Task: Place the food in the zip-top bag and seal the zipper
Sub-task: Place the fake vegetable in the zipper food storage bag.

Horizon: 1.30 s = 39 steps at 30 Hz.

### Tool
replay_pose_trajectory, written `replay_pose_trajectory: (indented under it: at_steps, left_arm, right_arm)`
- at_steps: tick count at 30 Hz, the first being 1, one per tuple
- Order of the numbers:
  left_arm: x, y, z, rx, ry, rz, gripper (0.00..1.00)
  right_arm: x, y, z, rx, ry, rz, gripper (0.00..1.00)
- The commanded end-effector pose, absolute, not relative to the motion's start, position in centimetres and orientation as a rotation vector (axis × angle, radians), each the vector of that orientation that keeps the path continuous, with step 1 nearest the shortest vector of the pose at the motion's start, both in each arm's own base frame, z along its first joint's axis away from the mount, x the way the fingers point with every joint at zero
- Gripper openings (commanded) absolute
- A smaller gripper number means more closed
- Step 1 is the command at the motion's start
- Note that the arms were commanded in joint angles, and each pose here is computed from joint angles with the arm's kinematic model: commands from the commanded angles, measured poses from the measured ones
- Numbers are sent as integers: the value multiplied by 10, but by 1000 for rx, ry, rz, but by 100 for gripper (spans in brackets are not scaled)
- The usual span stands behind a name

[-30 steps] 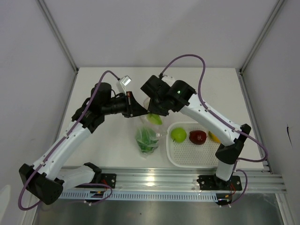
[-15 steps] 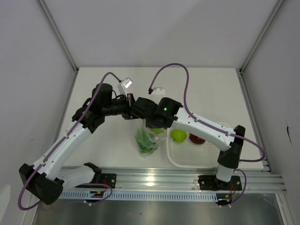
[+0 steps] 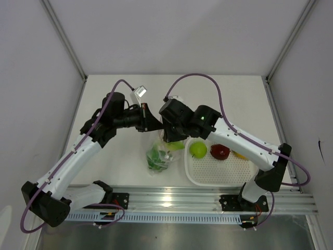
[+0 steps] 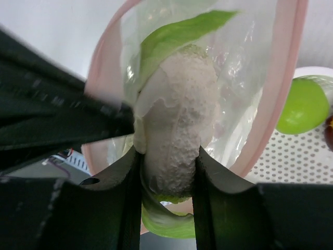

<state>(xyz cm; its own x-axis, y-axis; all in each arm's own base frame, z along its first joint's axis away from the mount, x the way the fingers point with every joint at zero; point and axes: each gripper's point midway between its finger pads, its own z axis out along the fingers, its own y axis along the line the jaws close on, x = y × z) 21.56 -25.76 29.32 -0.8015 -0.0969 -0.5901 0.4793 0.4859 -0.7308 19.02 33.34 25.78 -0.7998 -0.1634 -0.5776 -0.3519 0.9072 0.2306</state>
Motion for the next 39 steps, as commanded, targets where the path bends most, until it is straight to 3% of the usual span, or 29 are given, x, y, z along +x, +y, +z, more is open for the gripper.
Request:
replay_pose_trajectory:
  at_steps: [1, 8, 14, 15, 20, 21, 22, 28, 39]
  left_arm:
    - [215, -257, 321, 386, 2049, -1316, 1]
    - [208, -255, 317, 392, 2058, -1325, 1]
    - [206, -252, 313, 384, 2070, -1314, 1]
    - [205, -252, 314, 386, 2068, -1316, 1]
    - [204, -252, 312, 386, 2076, -1320, 1]
    - [204, -252, 311, 384, 2077, -1319, 1]
    - [205, -252, 311, 386, 2075, -1318, 1]
    - [206, -249, 308, 373, 2081, -1290, 0]
    - [211, -251, 303, 380, 2088, -1280, 1]
  right_arm:
    - [191, 354, 272, -427, 2514, 637, 23]
    - [216, 343, 268, -313, 2544, 658, 26]
    - [244, 336, 276, -182, 2499, 651, 36]
    - [245, 338, 277, -181, 2492, 662, 47]
    - [242, 348, 273, -204, 2511, 689, 74]
    - [241, 349, 273, -207, 2512, 688, 93]
    - [240, 350, 277, -217, 2503, 693, 96]
    - [234, 333, 297, -221, 2466, 652, 96]
    - [214, 273, 349, -151, 2343, 616, 84]
